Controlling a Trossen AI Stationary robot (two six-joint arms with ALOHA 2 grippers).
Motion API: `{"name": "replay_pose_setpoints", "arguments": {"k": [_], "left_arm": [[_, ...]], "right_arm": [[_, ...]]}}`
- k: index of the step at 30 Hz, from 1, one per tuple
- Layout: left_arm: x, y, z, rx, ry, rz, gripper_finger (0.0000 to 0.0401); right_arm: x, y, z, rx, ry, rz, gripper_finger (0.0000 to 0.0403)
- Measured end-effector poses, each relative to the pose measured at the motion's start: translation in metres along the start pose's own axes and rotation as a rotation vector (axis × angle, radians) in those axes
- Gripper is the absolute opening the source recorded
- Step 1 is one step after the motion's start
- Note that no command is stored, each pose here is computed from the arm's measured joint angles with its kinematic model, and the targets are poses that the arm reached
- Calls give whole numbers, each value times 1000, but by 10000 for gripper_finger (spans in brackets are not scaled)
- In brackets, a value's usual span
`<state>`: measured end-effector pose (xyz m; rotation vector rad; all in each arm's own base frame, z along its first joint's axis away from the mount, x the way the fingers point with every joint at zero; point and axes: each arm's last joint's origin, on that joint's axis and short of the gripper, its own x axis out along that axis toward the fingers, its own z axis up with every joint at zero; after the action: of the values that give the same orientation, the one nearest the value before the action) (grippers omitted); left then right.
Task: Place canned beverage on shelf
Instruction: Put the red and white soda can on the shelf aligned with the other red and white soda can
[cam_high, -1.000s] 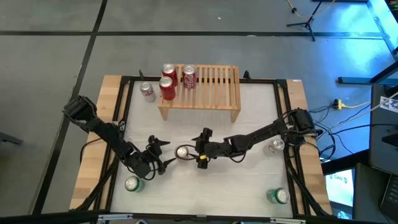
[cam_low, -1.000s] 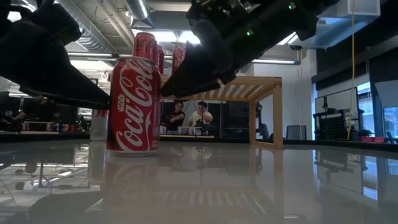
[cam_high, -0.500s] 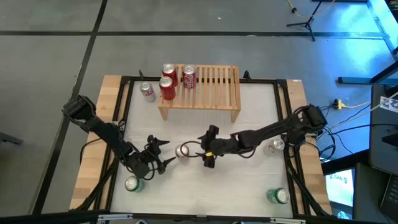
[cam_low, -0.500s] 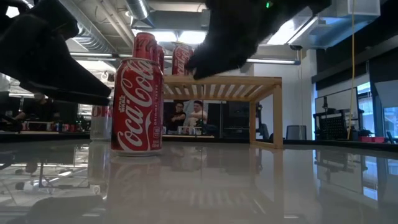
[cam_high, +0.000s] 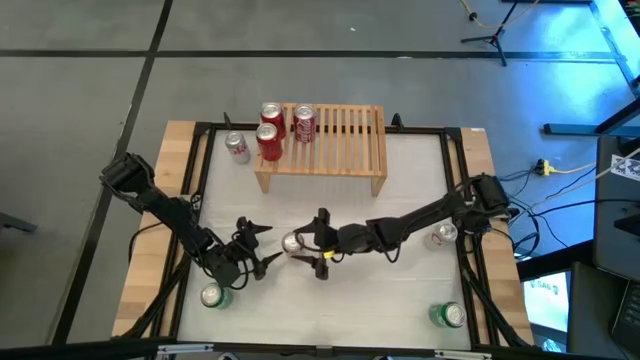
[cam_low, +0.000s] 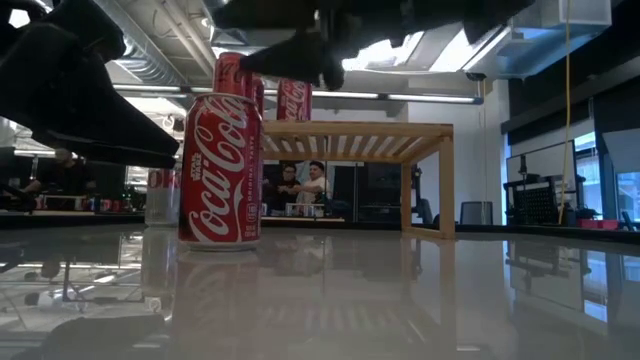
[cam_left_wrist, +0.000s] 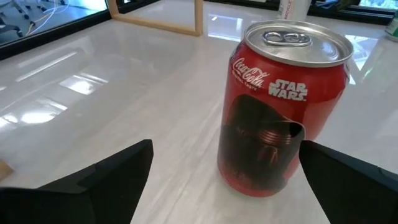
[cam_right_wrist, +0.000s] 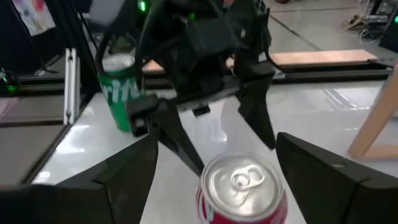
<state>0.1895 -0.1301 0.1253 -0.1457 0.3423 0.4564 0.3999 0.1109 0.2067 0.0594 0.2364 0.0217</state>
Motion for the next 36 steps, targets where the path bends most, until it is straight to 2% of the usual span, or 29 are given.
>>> {"name": "replay_pose_setpoints", "arguments": {"k": [15, 18, 23, 28, 36], "left_arm": [[0, 0, 0, 26, -3, 8, 394], [0, 1, 0, 26, -2, 8, 394], [0, 0, 0, 23, -3, 6, 394], [0, 0, 0, 22, -1, 2, 394], [0, 0, 0, 20, -1, 1, 394]], "right_arm": [[13, -18, -11, 9, 3, -1, 326], [19, -16, -16, 14, -15, 41, 326], [23, -17, -26, 6, 20, -6, 326], [26, -17, -34, 5, 36, 7, 326], [32, -20, -45, -2, 58, -41, 326]]}}
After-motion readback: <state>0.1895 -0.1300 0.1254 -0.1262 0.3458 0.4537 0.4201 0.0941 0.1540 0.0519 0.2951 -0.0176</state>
